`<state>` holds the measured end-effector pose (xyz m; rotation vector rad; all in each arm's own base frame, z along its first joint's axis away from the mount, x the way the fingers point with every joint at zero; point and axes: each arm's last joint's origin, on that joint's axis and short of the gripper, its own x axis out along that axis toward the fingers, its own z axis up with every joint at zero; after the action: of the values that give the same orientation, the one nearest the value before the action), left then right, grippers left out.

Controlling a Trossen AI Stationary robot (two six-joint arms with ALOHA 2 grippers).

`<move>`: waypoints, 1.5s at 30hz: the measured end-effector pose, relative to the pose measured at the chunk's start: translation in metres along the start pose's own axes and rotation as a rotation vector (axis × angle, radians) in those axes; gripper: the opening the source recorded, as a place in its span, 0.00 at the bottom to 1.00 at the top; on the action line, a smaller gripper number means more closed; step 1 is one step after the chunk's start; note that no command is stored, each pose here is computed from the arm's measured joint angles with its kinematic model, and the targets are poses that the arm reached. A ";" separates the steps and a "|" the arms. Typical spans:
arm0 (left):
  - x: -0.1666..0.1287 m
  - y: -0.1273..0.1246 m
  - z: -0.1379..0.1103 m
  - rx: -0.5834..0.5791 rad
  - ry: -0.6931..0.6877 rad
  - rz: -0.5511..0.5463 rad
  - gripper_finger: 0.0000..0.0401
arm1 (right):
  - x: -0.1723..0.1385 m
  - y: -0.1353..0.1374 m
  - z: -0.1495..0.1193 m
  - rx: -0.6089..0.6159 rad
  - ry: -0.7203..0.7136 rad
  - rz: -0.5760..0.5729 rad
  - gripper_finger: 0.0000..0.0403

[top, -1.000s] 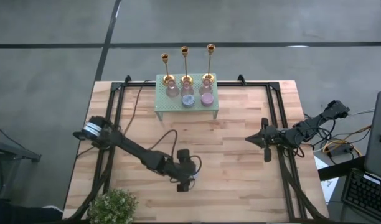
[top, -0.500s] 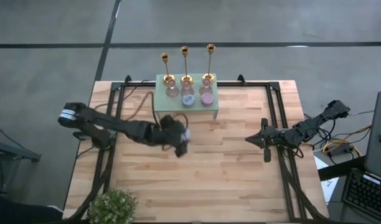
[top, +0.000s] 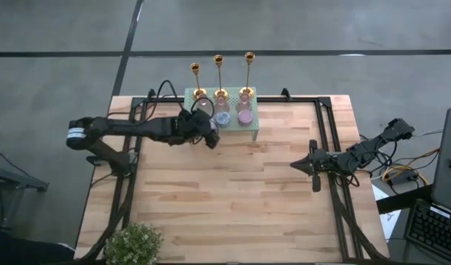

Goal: Pick & Place candle stick holders
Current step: Put the pink scented candle on the shelf aligned with the purple and blue scented candles

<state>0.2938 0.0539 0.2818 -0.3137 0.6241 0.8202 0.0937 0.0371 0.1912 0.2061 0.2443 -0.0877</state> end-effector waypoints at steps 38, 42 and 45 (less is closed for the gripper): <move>0.032 0.035 -0.005 -0.052 -0.045 0.096 0.89 | 0.001 0.000 -0.003 -0.008 0.007 -0.002 0.02; 0.025 0.035 -0.002 -0.049 -0.059 0.070 0.89 | 0.001 0.000 -0.002 -0.008 0.006 -0.002 0.02; 0.017 0.036 0.001 -0.023 -0.074 0.043 0.89 | 0.001 0.000 -0.003 -0.031 0.006 -0.002 0.02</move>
<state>0.2756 0.0876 0.2716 -0.2905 0.5541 0.8772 0.0938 0.0372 0.1886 0.1753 0.2517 -0.0849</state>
